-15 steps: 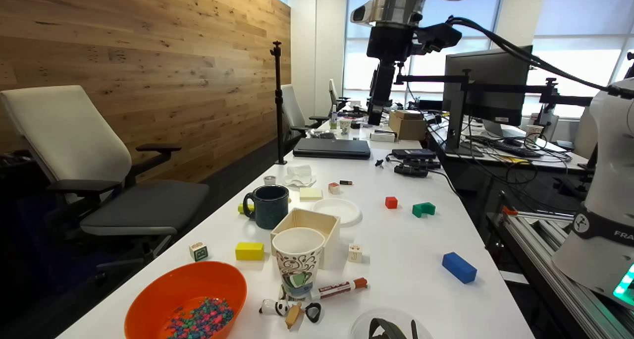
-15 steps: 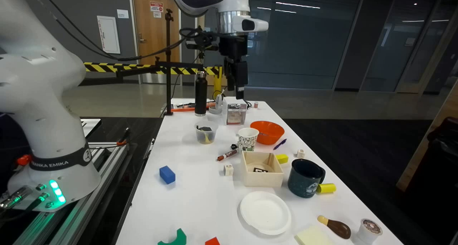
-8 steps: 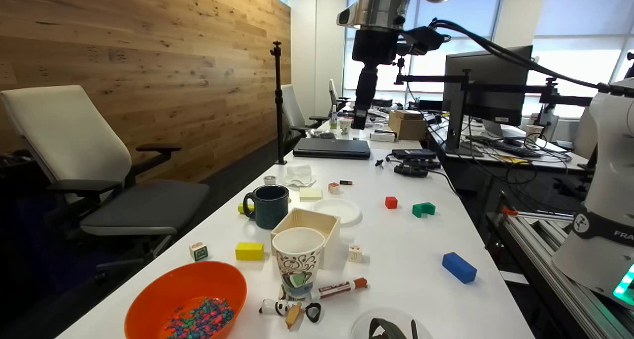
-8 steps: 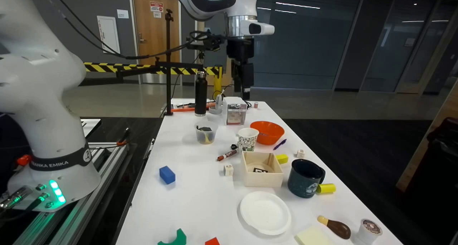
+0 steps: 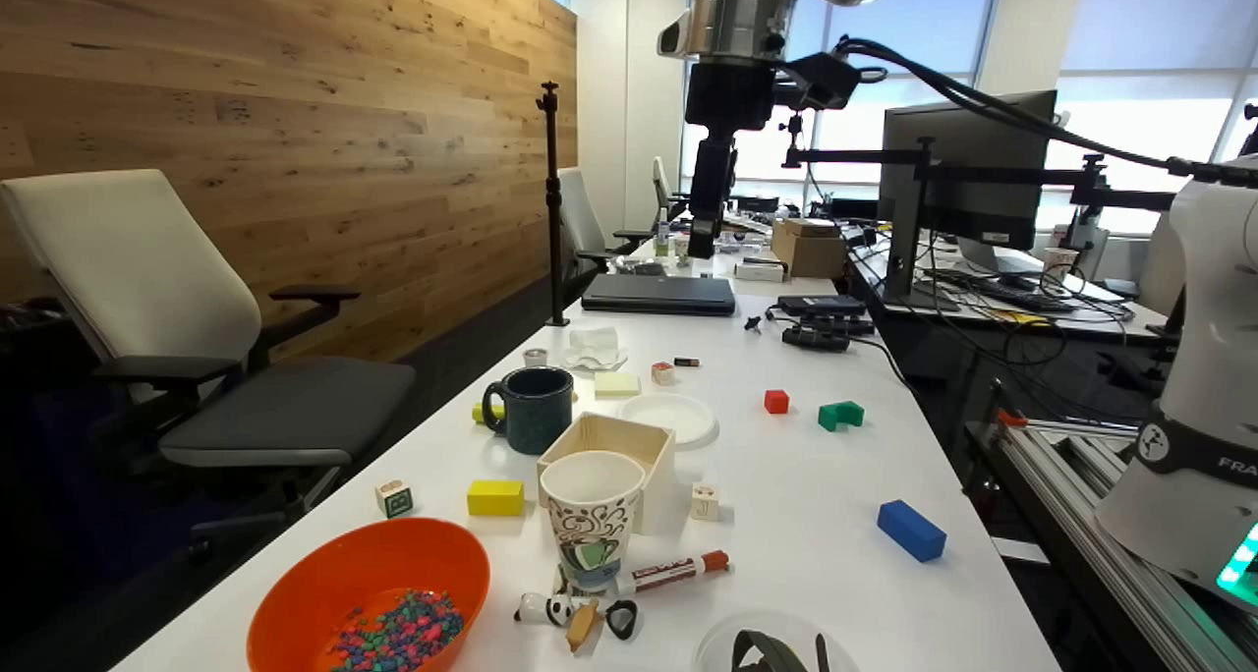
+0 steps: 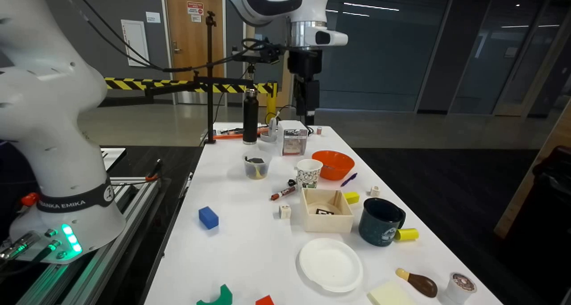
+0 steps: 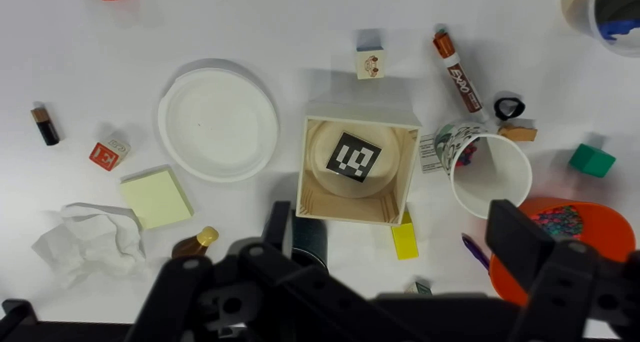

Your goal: Put the white block in the brown box

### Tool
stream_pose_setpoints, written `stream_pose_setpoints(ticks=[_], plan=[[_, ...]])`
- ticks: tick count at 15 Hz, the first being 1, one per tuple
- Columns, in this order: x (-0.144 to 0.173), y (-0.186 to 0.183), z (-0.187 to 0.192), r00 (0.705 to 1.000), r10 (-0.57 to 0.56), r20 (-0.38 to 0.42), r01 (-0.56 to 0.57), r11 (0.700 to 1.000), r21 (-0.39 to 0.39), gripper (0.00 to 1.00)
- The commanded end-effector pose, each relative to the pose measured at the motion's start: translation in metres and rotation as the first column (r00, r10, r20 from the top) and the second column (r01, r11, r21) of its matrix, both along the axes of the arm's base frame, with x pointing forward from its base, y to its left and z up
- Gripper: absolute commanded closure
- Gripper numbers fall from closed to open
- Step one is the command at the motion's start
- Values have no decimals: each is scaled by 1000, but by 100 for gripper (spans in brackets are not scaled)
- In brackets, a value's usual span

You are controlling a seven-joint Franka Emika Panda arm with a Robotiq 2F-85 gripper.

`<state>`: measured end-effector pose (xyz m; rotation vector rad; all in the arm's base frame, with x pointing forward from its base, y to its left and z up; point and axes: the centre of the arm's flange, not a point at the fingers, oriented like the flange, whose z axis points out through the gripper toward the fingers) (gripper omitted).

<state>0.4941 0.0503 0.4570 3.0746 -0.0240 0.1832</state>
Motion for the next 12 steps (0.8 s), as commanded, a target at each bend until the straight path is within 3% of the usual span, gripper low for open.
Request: stream_pose_setpoints(ticks=[1, 12], plan=[[8, 20, 4, 998, -46, -39, 46, 999, 3, 0], [-4, 17, -20, 999, -10, -36, 11, 1000, 6, 0]])
